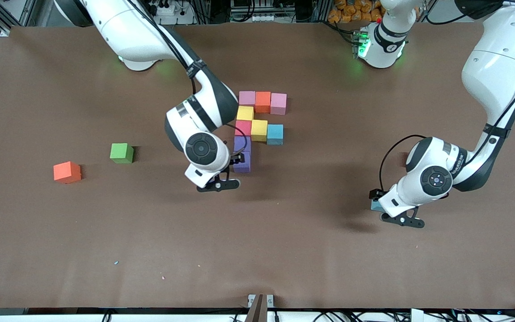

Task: Arrange 11 blocks into digit 3

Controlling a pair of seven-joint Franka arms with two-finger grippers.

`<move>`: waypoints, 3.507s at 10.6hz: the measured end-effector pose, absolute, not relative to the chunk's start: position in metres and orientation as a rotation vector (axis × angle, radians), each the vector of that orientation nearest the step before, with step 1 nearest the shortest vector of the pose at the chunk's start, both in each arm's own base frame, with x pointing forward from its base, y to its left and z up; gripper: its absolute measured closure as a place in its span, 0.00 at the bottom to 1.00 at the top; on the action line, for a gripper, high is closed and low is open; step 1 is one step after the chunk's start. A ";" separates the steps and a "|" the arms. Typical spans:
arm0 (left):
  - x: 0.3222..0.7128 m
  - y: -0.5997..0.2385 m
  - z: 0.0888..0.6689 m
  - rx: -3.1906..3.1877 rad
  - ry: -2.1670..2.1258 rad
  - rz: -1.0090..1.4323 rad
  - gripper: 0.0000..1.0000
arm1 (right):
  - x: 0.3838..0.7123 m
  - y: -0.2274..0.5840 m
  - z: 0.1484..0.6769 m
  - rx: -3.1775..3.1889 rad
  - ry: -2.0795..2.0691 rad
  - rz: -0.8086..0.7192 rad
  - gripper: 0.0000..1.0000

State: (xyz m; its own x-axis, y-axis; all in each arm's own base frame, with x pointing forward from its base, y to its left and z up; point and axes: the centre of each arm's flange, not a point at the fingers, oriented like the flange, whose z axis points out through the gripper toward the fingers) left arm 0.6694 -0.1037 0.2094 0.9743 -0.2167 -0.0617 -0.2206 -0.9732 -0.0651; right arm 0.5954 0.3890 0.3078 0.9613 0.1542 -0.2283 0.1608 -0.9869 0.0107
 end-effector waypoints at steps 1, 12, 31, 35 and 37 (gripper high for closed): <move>0.670 -0.103 0.207 -3.053 0.336 0.086 0.01 | 0.602 0.374 0.324 3.052 0.295 -0.325 0.00; 0.654 -0.214 0.228 -3.069 -0.670 0.071 0.46 | 0.611 0.136 0.509 3.048 0.616 -0.326 0.00; 0.506 -0.505 0.221 -2.228 -2.235 0.185 0.46 | 0.540 -0.056 0.590 3.142 0.406 -0.295 0.00; 0.511 -0.505 0.221 -2.227 -2.248 0.173 0.46 | 0.541 -0.062 0.588 3.147 0.389 -0.289 0.00; 0.509 -0.511 0.216 -2.234 -2.239 0.163 0.46 | 0.543 -0.057 0.590 3.145 0.404 -0.257 0.00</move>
State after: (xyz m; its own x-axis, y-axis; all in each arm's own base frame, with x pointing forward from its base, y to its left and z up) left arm 0.5086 -0.5112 0.2163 -0.0050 0.9959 -0.0907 0.9985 0.0000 -0.0547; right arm 0.5435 -0.0572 0.5900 0.9548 0.2541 -0.1543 0.2477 -0.9670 -0.0596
